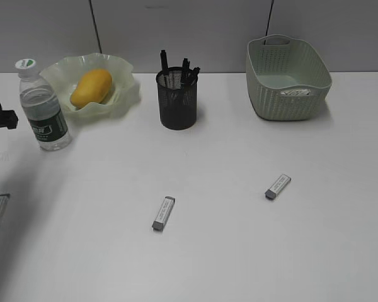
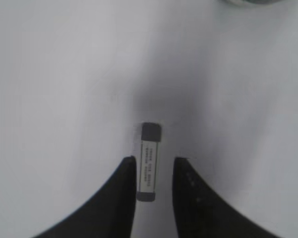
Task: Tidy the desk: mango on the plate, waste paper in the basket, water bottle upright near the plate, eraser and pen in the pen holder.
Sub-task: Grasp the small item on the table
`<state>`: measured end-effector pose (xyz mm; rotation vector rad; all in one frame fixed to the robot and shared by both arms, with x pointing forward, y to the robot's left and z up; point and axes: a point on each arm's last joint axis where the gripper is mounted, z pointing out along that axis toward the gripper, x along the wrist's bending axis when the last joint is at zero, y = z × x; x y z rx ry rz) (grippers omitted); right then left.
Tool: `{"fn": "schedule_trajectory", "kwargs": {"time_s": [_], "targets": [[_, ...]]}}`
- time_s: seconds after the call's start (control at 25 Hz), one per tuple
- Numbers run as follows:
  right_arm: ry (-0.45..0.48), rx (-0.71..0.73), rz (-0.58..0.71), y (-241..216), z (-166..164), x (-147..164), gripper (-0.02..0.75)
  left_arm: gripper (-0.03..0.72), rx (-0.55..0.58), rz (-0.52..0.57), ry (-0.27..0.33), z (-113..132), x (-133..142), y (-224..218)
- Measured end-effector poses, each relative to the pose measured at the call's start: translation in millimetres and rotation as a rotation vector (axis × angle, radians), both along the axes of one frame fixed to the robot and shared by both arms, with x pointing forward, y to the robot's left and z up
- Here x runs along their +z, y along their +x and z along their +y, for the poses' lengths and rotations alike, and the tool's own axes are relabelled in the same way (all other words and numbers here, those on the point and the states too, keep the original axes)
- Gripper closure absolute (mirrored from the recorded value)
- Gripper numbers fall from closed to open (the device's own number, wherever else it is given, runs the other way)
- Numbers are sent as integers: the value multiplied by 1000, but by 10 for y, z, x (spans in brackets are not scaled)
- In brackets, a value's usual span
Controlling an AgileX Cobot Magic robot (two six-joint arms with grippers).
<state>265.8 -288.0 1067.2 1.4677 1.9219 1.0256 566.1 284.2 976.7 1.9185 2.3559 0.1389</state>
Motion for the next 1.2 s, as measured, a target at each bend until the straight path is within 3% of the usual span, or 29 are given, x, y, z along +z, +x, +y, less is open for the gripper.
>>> {"fn": "schedule_trajectory", "kwargs": {"time_s": [0.28,0.4,0.84,1.2], "targets": [[0,0,-1,1,0,1,282,337,-6,122,4,-4,-315,24],[0,0,-1,1,0,1,282,312,-13,141,3,-8,-415,47],[0,0,-1,1,0,1,282,328,-33,205,5,-33,-743,95],[3,-1,-11,6,1,8,282,383,-46,214,7,-32,-792,93]]}}
